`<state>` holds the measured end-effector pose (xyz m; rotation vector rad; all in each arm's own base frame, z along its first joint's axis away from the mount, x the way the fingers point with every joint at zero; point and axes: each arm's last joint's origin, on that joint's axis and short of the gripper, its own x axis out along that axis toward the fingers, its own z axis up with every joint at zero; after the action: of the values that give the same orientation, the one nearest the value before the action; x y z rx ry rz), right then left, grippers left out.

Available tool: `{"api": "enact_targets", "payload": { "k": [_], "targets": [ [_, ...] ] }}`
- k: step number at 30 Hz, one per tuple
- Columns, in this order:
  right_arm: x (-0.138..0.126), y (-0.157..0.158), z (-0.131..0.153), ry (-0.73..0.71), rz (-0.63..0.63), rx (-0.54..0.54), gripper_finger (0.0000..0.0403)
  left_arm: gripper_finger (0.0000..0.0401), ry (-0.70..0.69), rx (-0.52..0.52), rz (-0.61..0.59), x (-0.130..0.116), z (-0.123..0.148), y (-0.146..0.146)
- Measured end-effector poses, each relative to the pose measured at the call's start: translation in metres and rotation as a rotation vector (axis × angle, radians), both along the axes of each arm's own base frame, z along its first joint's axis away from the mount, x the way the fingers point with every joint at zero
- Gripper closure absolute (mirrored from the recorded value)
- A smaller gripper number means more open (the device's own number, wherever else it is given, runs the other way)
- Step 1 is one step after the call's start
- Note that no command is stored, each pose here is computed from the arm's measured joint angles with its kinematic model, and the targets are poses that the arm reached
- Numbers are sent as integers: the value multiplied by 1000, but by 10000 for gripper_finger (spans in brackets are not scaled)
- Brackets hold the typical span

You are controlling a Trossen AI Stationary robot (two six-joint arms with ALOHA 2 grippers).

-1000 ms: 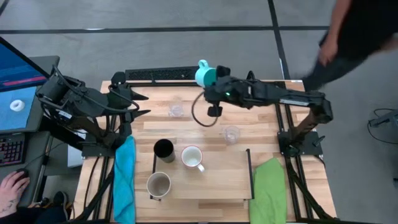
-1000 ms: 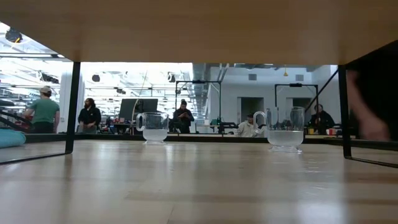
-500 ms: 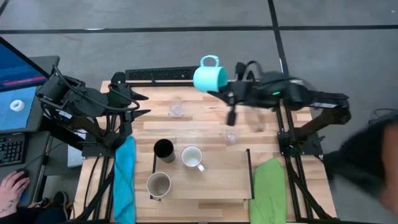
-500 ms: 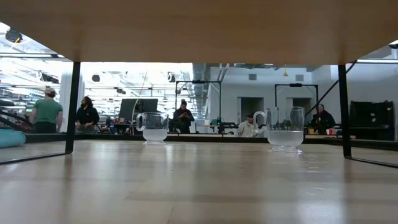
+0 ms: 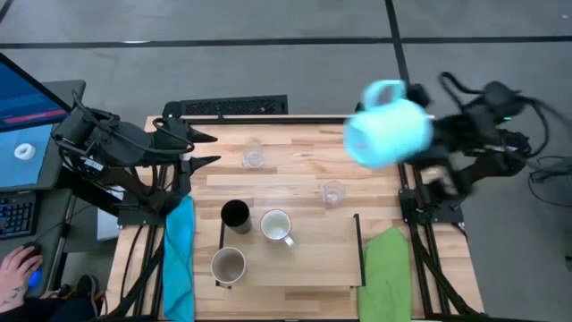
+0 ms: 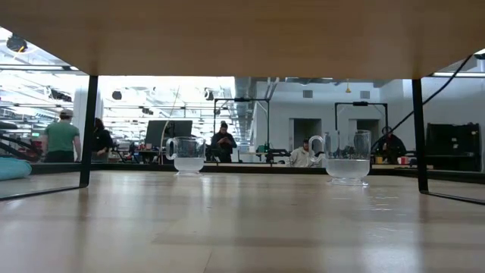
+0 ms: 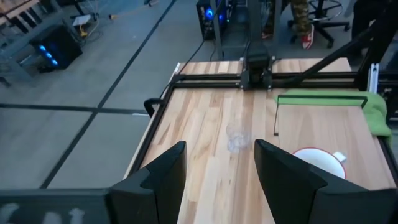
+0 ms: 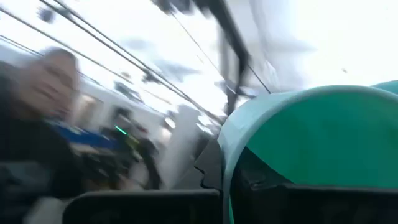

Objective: Stack small to large cups/mugs on shelf
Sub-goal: Put the blue mug on the shelf

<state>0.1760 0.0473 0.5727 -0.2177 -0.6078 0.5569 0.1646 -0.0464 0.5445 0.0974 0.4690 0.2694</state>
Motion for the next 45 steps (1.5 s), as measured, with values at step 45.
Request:
{"api": "enact_targets", "payload": {
  "k": [45],
  "targets": [
    [73,37,-104,990,55,-77,374,220,-161,-555,148,92,-16,-16]
  ]
}}
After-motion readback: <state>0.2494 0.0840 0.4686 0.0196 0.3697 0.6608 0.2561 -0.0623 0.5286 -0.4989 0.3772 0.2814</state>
